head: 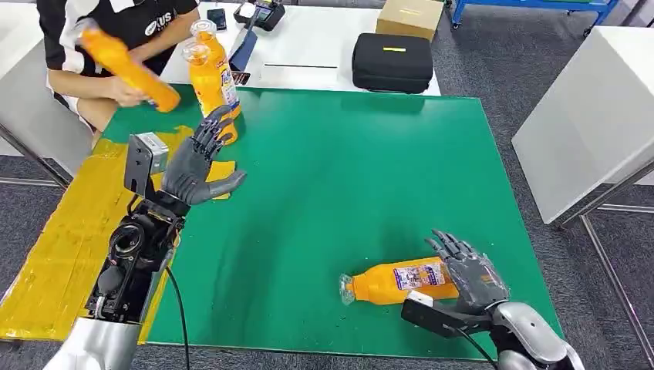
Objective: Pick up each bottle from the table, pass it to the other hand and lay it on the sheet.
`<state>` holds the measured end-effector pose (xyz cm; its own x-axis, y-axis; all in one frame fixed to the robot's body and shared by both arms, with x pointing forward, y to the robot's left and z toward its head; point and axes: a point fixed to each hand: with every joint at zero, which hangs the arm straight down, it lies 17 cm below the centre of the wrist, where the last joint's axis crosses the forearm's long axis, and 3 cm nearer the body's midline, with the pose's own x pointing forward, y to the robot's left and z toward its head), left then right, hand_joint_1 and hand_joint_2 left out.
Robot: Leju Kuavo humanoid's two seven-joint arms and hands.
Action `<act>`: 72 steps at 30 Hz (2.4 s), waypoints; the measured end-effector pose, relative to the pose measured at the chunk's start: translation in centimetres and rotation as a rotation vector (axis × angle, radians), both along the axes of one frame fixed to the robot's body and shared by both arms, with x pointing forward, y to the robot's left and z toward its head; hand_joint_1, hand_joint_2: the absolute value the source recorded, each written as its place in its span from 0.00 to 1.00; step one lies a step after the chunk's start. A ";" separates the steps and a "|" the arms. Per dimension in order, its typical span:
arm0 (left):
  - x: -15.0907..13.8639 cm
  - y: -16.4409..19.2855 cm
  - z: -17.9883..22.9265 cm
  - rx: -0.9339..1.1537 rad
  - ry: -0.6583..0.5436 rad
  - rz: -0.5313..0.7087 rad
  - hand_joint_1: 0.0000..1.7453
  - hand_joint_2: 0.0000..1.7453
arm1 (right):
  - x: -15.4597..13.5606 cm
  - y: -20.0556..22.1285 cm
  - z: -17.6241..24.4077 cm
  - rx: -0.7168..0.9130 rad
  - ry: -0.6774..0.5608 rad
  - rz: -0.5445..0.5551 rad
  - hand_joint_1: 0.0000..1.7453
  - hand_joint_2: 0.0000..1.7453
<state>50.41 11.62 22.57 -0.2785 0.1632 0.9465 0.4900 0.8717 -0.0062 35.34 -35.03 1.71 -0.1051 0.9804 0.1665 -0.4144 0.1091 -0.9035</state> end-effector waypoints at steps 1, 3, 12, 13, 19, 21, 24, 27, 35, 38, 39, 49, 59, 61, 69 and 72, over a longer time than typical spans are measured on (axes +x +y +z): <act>0.0 -0.1 0.0 0.001 0.000 -0.002 0.00 1.00 | 0.0 -0.1 -0.1 0.000 0.003 -0.002 0.00 1.00; 0.0 -0.2 0.1 0.003 0.000 -0.005 0.00 1.00 | 0.0 -0.2 -0.3 -0.001 0.009 -0.005 0.00 1.00; 0.0 -0.3 0.1 0.007 -0.001 -0.010 0.00 1.00 | -0.1 -0.5 -0.8 -0.002 0.022 -0.012 0.00 1.00; 0.0 -0.3 0.1 0.007 -0.001 -0.010 0.00 1.00 | -0.1 -0.5 -0.8 -0.002 0.022 -0.013 0.00 1.00; 0.2 -0.5 0.0 0.010 0.005 -0.014 0.00 1.00 | -0.1 -0.9 -1.4 -0.001 0.048 -0.026 0.00 1.00; 0.3 -0.5 -0.2 0.011 0.010 -0.014 0.00 1.00 | -0.1 -1.1 -1.8 0.000 0.061 -0.033 0.00 1.00; 0.4 -0.6 -0.4 0.014 0.015 -0.017 0.00 1.00 | -0.1 -1.5 -2.6 0.000 0.082 -0.045 0.00 1.00; 0.5 -0.8 -0.6 0.018 0.020 -0.020 0.00 1.00 | -0.2 -1.7 -3.7 0.006 0.114 -0.059 0.00 1.00; 0.6 -1.1 -1.4 0.025 0.044 -0.026 0.00 1.00 | -0.5 -1.7 -5.8 0.019 0.168 -0.084 0.00 1.00; 0.7 -1.1 -1.8 0.026 0.053 -0.022 0.00 1.00 | -0.5 -1.6 -6.2 0.022 0.177 -0.086 0.00 1.00; 0.7 -1.1 -1.9 0.027 0.055 -0.021 0.00 1.00 | -0.4 -1.6 -6.2 0.024 0.180 -0.087 0.00 1.00; 0.7 -1.3 -2.6 0.034 0.070 -0.019 0.00 1.00 | 0.3 -1.1 -7.2 0.046 0.189 -0.081 0.87 1.00; 0.6 -1.5 -3.0 0.030 0.080 -0.023 0.00 1.00 | 1.3 -0.5 -7.3 0.062 0.159 -0.082 1.00 1.00; 0.6 -1.4 -3.1 0.030 0.083 -0.023 0.00 1.00 | 1.6 -0.4 -7.1 0.071 0.142 -0.081 1.00 1.00; 0.8 -1.2 -3.3 0.036 0.092 -0.011 0.00 1.00 | 4.3 2.0 -4.6 0.259 0.036 -0.128 1.00 1.00; 0.7 -1.3 -3.1 0.035 0.094 -0.016 0.00 1.00 | 6.4 2.9 -2.2 0.412 -0.030 -0.188 1.00 1.00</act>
<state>51.10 10.36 19.45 -0.1856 0.1335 0.9735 0.5029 0.8641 -0.0226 41.69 -32.16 -0.46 0.0577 0.8356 0.5462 -0.3269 0.5328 -0.7806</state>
